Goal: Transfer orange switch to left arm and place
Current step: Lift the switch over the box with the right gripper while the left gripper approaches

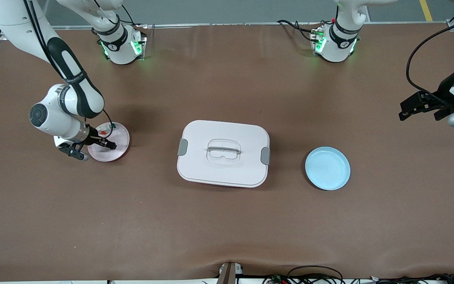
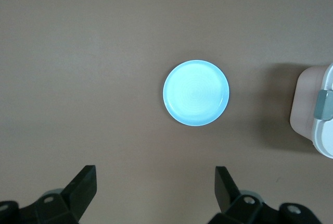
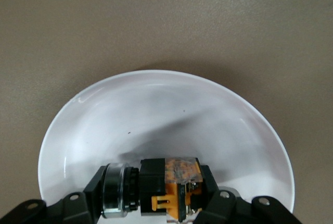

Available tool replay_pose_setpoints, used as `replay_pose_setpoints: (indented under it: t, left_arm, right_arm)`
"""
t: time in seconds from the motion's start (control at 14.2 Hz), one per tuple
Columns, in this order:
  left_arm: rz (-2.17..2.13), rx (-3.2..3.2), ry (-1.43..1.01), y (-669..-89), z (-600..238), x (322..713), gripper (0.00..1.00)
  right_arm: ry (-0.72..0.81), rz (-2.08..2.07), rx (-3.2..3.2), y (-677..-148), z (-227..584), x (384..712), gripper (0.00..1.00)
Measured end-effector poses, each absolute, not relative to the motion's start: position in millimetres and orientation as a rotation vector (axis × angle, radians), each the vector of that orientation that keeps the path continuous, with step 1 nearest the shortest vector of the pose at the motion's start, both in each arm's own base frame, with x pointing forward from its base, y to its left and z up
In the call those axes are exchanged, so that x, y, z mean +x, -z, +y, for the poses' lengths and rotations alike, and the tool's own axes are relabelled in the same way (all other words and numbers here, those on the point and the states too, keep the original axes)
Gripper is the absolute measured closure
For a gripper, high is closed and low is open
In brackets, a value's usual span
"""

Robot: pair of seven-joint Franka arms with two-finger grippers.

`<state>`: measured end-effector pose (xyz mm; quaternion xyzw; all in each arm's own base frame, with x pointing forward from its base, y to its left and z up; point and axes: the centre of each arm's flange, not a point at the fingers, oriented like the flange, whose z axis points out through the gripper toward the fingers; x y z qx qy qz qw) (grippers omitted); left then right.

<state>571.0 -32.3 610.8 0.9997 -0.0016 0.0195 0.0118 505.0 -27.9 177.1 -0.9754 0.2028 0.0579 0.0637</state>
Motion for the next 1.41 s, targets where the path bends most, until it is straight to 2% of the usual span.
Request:
replay_pose_setpoints:
  t: [0.21,0.7,0.92,1.41]
  left_arm:
    - [-0.005,3.117,-0.061,-611,-32,571,0.0]
    - [-0.033,3.066,-0.079,-636,-47,566,0.0]
    - [-0.041,2.969,-0.034,-646,-58,559,0.0]
    - [-0.062,2.663,0.057,-660,-84,550,0.0]
  right_arm:
    - [-0.315,0.632,-2.898,-190,-33,515,0.27]
    - [-0.493,0.806,-2.752,-234,-15,535,0.27]
    - [-0.55,0.933,-2.725,-272,27,548,0.27]
    - [-0.582,1.268,-2.6,-343,168,564,0.27]
